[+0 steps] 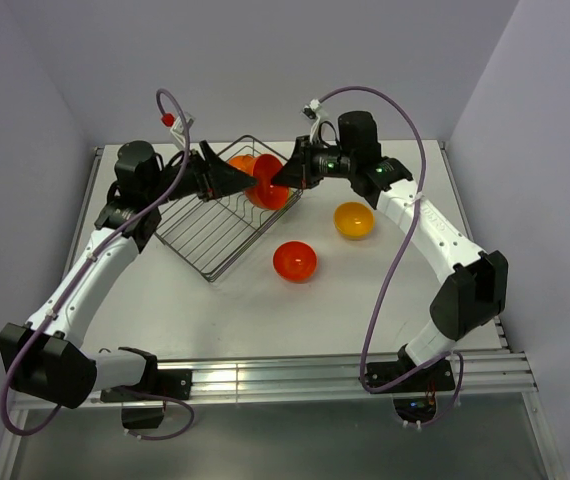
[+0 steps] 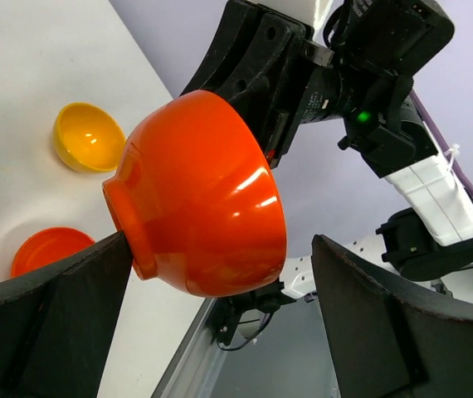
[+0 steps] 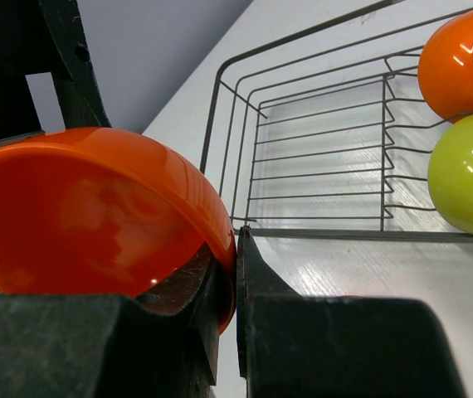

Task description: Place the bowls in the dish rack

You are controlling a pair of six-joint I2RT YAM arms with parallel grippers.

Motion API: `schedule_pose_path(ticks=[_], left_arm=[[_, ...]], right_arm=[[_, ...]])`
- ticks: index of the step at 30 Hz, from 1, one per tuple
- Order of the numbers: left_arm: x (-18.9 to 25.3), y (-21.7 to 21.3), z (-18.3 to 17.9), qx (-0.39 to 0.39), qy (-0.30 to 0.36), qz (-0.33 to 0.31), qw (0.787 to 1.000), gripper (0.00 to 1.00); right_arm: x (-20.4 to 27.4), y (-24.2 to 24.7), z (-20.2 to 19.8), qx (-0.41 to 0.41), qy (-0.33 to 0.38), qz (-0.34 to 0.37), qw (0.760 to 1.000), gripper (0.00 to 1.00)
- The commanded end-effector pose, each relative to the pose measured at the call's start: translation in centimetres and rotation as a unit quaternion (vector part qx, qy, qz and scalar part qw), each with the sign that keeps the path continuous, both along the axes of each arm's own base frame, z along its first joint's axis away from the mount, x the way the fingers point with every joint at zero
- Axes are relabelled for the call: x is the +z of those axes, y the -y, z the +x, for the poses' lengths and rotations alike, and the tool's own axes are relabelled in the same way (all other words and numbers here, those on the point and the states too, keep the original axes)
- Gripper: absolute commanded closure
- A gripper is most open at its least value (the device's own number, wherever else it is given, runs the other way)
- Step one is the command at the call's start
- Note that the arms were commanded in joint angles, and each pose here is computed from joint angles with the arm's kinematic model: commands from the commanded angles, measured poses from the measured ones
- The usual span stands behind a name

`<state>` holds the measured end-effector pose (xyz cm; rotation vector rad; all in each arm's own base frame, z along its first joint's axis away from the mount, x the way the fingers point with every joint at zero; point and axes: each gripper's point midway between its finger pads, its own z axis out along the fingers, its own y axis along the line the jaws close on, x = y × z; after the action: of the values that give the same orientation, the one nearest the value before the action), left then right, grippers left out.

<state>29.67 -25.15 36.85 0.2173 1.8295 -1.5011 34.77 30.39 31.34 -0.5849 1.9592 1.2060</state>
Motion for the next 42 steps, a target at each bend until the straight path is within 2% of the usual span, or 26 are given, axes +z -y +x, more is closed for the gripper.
schedule_pose_path(ticks=[1,6,14,16,21,32,38,39,41,42], left_arm=[[2.5,0.7,-1.0,-0.016,0.043,-0.005,0.999,0.08],[2.1,0.8,-0.6,-0.008,0.038,-0.002,0.999,0.07],[1.7,0.9,-0.1,-0.005,0.034,0.008,0.999,0.18],[0.7,1.0,-0.2,-0.008,0.013,0.021,1.000,0.14],[0.3,0.9,-0.4,-0.006,0.008,0.024,1.000,0.09],[-0.7,1.1,0.0,-0.010,-0.018,0.034,0.999,0.08],[-0.4,1.1,-0.1,-0.011,-0.008,0.027,1.000,0.28],[-0.2,1.1,-0.2,-0.011,-0.003,0.025,1.000,0.35],[-0.1,1.0,-0.2,-0.007,0.000,0.024,1.000,0.43],[-0.1,1.0,-0.2,-0.006,0.005,0.023,1.000,0.52]], right_arm=[[2.2,-0.2,-0.3,-0.008,0.047,-0.002,0.999,1.00],[2.1,-0.6,-0.9,-0.005,0.052,-0.010,0.999,1.00],[1.9,-0.5,-0.5,-0.017,0.057,-0.017,0.998,1.00],[2.3,-0.3,-0.3,-0.025,0.065,-0.017,0.997,1.00],[2.5,-0.3,-0.2,-0.029,0.068,-0.015,0.997,1.00],[2.5,0.0,-0.1,-0.039,0.074,-0.015,0.996,1.00],[1.8,-0.2,-0.3,-0.031,0.063,-0.018,0.997,1.00],[1.6,-0.2,-0.3,-0.030,0.061,-0.019,0.998,1.00],[1.3,-0.3,-0.4,-0.025,0.058,-0.021,0.998,1.00],[1.3,-0.5,-0.6,-0.017,0.056,-0.020,0.998,1.00]])
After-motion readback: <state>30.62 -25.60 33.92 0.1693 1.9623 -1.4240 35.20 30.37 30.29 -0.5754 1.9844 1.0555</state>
